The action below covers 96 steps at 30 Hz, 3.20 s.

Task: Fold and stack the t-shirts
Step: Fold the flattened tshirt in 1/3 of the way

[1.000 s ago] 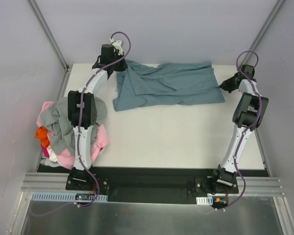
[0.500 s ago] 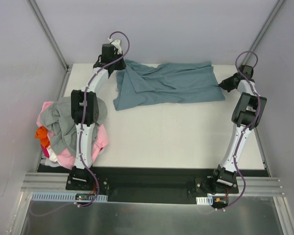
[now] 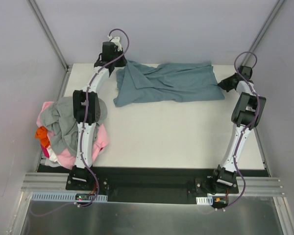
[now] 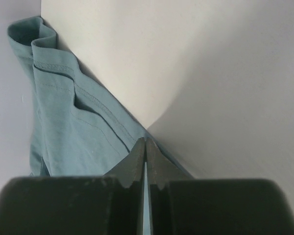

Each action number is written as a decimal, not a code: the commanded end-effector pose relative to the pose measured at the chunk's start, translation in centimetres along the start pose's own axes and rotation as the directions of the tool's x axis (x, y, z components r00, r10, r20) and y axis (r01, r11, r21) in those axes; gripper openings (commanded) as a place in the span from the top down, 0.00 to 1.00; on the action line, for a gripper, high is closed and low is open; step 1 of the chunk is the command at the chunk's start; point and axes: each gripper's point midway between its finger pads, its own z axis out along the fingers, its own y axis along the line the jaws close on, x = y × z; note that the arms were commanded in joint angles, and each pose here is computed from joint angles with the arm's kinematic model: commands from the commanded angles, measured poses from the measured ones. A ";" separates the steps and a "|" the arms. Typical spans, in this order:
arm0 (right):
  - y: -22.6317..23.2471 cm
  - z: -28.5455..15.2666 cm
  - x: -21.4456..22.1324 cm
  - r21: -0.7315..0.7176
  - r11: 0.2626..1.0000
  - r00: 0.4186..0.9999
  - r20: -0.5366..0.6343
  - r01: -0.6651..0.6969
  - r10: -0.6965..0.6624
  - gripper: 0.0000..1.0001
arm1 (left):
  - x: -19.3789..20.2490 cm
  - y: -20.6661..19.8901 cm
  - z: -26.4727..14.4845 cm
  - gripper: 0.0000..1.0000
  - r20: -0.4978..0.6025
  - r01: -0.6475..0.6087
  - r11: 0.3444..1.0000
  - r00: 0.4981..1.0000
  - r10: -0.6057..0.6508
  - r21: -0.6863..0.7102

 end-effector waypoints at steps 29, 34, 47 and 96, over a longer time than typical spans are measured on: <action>1.4 -12.5 8.5 0.076 0.894 0.885 -0.201 0.442 -0.420 0.04 | 12.1 -10.9 -13.5 0.04 -0.189 0.425 0.837 0.842 -0.505 -0.344; 0.4 -10.1 8.6 0.100 0.901 0.895 -0.207 0.422 -0.396 0.04 | 14.0 -9.5 -11.5 0.04 -0.215 0.410 0.828 0.832 -0.512 -0.384; -1.5 -7.5 8.2 0.159 0.889 0.893 -0.220 0.430 -0.393 0.04 | 19.0 -3.1 -10.2 0.06 -0.275 0.341 0.793 0.807 -0.522 -0.506; -15.7 -19.0 15.8 0.374 0.840 0.909 -0.297 0.394 -0.294 0.04 | 31.0 -5.2 -25.7 0.06 -0.603 -0.018 0.881 0.735 -0.309 -0.473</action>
